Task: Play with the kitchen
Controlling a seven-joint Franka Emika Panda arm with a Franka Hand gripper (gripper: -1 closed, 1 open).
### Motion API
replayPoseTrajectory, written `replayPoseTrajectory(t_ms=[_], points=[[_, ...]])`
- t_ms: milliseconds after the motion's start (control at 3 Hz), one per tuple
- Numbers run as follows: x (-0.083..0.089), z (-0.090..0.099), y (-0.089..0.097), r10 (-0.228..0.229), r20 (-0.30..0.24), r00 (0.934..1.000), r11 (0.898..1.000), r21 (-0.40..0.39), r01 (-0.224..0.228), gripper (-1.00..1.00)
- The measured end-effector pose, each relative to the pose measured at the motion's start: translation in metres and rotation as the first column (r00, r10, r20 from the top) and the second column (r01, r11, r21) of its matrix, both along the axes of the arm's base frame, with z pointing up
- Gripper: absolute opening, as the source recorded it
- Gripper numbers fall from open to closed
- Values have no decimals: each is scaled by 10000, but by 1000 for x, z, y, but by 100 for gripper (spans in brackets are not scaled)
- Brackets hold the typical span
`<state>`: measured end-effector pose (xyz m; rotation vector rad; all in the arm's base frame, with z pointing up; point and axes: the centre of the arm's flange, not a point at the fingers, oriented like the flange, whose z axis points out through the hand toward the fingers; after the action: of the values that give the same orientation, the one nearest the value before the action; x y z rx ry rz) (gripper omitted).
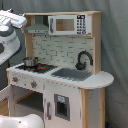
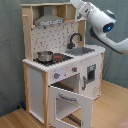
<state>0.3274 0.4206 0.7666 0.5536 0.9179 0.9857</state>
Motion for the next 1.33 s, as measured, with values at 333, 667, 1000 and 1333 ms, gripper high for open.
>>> replayPoseTrajectory(t_ms=[333,667,1000,1333], points=[[-2,-5,11,-55,283,9996,9990,453,42,100],[-2,-12,21,-151,558,9983,9956,933,99,100],[-1,-21,31,-280,814,9963,9895,1434,161,100],[2,-31,37,-454,1040,9935,9804,1957,243,100]])
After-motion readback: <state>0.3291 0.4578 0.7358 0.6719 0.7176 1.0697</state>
